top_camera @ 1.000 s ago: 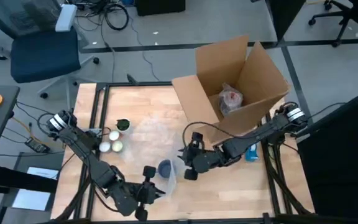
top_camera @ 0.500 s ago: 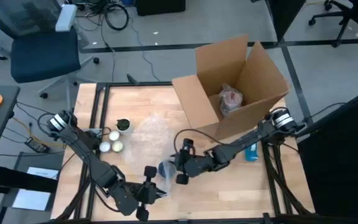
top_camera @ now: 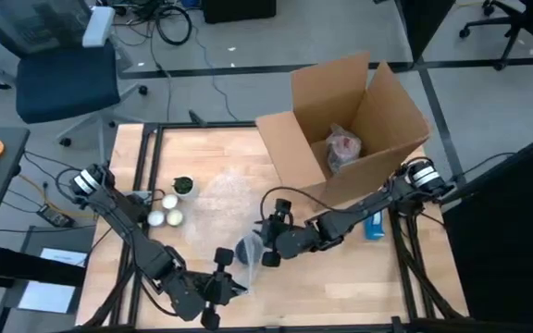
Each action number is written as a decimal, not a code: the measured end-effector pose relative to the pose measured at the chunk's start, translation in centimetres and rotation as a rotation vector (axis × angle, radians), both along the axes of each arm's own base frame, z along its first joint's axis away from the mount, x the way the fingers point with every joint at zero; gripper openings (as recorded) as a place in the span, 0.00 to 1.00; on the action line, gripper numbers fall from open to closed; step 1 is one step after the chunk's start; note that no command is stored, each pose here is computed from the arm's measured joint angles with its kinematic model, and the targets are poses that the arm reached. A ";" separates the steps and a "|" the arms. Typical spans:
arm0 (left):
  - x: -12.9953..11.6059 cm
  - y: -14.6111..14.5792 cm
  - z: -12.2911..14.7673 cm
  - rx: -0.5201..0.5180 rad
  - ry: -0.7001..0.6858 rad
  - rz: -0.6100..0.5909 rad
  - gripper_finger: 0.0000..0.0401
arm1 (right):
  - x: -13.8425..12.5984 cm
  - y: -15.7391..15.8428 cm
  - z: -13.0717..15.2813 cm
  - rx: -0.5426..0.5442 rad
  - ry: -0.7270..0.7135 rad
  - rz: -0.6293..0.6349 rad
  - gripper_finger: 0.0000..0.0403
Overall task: Wrap mug
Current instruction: Wrap the blue mug with bubble wrap
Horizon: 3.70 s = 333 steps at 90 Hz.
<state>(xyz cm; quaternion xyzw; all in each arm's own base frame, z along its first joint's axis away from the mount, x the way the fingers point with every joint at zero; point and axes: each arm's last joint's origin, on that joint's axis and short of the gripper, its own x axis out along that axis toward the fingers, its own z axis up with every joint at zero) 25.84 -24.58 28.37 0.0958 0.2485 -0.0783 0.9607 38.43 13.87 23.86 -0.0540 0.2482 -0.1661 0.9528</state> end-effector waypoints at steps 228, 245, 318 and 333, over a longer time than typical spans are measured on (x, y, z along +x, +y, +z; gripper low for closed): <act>2.6 4.7 -3.3 0.192 0.057 0.282 0.00 | -1.5 1.0 1.5 0.499 0.179 0.478 0.18; 3.1 6.2 -5.2 0.172 0.049 0.331 0.00 | -2.5 1.7 3.1 0.486 0.142 0.493 0.18; 3.8 6.9 -5.9 -0.029 0.089 0.290 0.00 | -0.8 -3.2 3.0 0.093 0.038 0.104 0.18; 3.8 6.8 -5.7 -0.023 0.110 0.277 0.00 | 0.5 -3.3 1.9 0.093 0.038 0.191 0.18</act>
